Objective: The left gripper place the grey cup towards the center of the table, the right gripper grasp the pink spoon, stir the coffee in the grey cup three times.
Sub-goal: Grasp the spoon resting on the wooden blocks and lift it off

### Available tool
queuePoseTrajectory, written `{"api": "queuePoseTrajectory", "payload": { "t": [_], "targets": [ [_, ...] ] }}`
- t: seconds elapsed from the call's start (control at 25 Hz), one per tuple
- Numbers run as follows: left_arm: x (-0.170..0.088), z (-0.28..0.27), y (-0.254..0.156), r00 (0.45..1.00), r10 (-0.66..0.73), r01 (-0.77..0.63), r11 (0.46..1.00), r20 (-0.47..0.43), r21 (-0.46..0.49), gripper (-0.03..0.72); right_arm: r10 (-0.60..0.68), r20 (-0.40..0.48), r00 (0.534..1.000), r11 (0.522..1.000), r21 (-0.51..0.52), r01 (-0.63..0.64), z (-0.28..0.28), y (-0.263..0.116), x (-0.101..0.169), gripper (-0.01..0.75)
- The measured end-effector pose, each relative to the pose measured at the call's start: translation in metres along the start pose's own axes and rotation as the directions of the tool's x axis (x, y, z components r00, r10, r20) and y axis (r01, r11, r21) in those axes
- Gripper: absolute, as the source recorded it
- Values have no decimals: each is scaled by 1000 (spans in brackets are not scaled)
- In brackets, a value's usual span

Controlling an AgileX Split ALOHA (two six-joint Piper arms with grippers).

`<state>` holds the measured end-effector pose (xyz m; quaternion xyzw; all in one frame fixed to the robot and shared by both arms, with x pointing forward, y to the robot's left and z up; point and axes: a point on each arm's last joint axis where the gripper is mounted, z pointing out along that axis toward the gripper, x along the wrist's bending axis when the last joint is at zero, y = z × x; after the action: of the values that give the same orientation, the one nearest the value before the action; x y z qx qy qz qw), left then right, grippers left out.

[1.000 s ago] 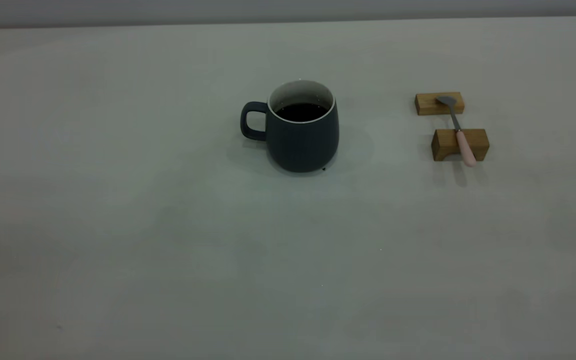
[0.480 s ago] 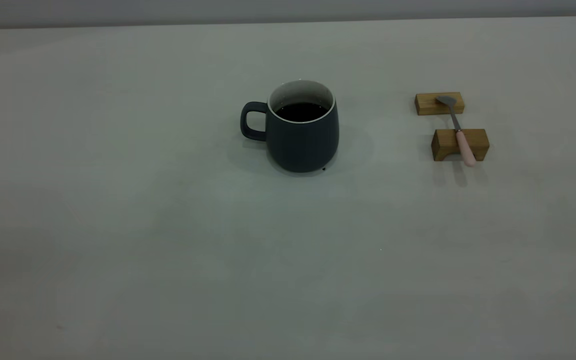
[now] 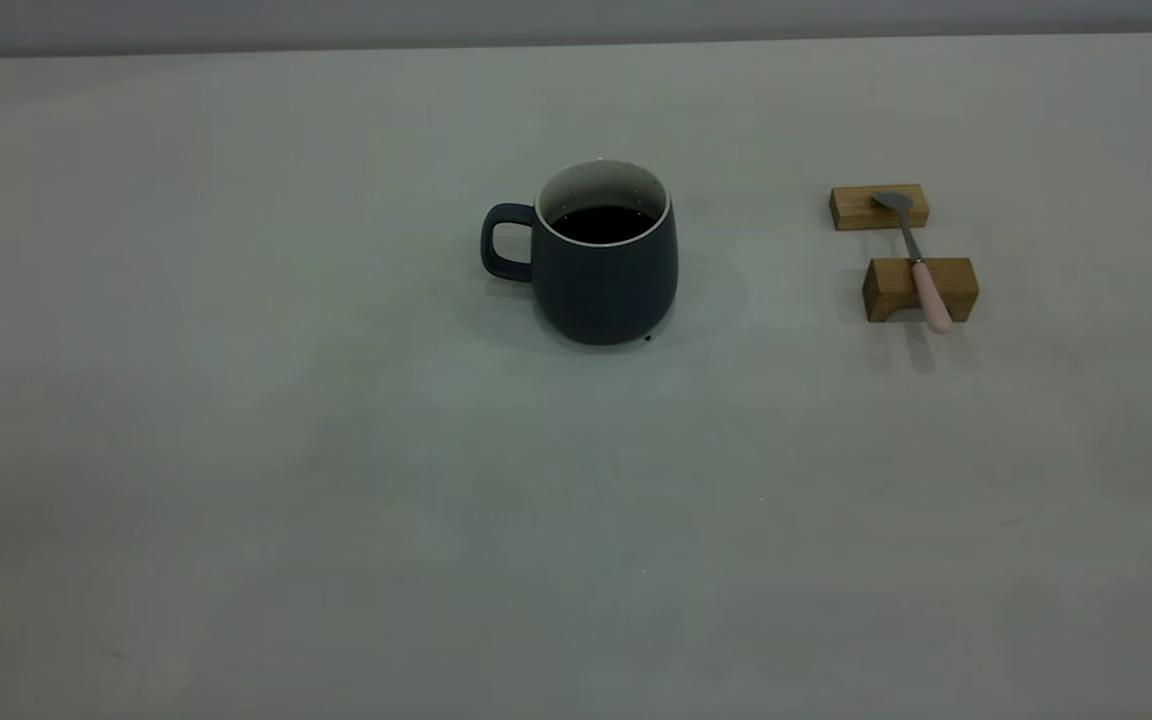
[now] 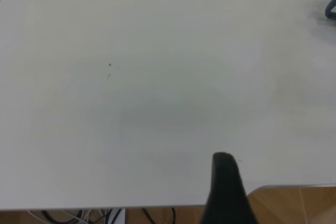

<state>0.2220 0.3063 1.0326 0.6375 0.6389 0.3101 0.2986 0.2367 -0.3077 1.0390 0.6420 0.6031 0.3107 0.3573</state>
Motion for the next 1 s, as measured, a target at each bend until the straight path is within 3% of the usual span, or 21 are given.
{"api": "queuePoseTrajectory", "payload": {
  "t": [0.36, 0.52, 0.64, 0.8, 1.0],
  "targets": [
    [0, 0, 0, 1000, 0, 0, 1000, 0, 0, 592, -10, 7, 1000, 1000, 6, 10, 0, 1, -1, 238],
    [0, 0, 0, 1000, 0, 0, 1000, 0, 0, 592, -39, 34, 999, 998, 58, 37, 5, 29, -2, 272],
    [0, 0, 0, 1000, 0, 0, 1000, 0, 0, 592, -61, 35, 998, 987, 151, 55, 26, 62, 1, 356],
    [0, 0, 0, 1000, 0, 0, 1000, 0, 0, 592, -84, 6, 996, 958, 277, 79, 84, 101, 10, 535],
    [0, 0, 0, 1000, 0, 0, 1000, 0, 0, 592, -80, -35, 996, 882, 462, 88, 174, 119, 23, 694]
  ]
}}
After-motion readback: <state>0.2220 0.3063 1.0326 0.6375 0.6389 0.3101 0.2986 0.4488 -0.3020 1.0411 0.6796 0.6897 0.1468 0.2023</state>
